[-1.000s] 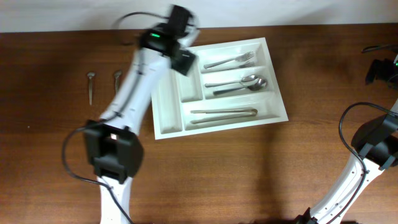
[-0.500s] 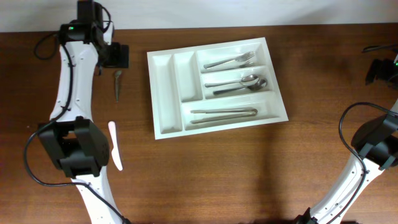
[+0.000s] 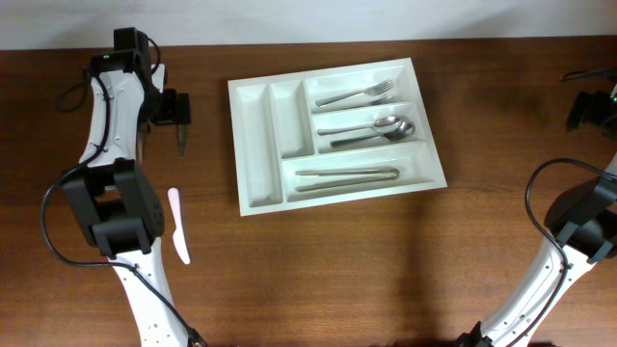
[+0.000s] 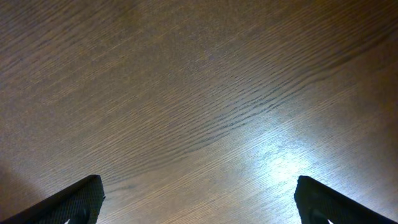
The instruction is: Pack container
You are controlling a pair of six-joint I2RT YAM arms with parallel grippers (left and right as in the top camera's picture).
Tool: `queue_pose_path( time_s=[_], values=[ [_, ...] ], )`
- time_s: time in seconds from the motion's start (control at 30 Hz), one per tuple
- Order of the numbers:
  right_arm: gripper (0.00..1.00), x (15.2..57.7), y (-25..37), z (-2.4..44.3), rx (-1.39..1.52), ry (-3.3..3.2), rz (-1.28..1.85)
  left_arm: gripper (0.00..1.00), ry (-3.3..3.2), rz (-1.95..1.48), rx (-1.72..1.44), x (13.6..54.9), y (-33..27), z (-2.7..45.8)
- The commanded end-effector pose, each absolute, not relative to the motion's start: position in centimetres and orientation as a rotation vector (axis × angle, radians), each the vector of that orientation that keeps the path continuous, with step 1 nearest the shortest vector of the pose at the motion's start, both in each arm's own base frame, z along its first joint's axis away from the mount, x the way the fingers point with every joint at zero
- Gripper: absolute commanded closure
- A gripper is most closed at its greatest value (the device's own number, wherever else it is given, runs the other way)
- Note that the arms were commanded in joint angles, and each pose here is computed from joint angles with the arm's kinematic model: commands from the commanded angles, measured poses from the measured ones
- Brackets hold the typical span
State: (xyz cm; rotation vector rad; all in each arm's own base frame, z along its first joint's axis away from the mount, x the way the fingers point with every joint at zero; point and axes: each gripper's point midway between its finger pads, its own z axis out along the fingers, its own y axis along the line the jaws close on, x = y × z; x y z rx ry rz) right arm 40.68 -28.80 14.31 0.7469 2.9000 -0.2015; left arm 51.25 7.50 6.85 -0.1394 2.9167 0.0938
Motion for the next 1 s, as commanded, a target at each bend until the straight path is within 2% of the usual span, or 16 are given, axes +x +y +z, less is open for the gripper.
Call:
queue_pose_path(
  time_s=[0.0, 0.2, 0.43, 0.97],
  values=[
    [0.01, 40.6, -28.7, 14.3, 0.736, 2.905, -0.194, 0.01, 2.920, 0.052, -0.077, 51.7, 6.7, 6.1],
    [0.01, 40.6, -28.7, 14.3, 0.736, 2.905, -0.194, 0.01, 2.963, 0.047, -0.071, 51.6, 6.4, 3.5],
    [0.01, 40.6, -28.7, 14.3, 0.736, 2.905, -0.194, 0.01, 2.922, 0.051, -0.070, 52.9, 6.6, 2.9],
    [0.01, 40.6, -28.7, 14.3, 0.736, 2.905, -0.194, 0.01, 2.964, 0.047, -0.065, 52.3, 6.5, 1.1]
  ],
)
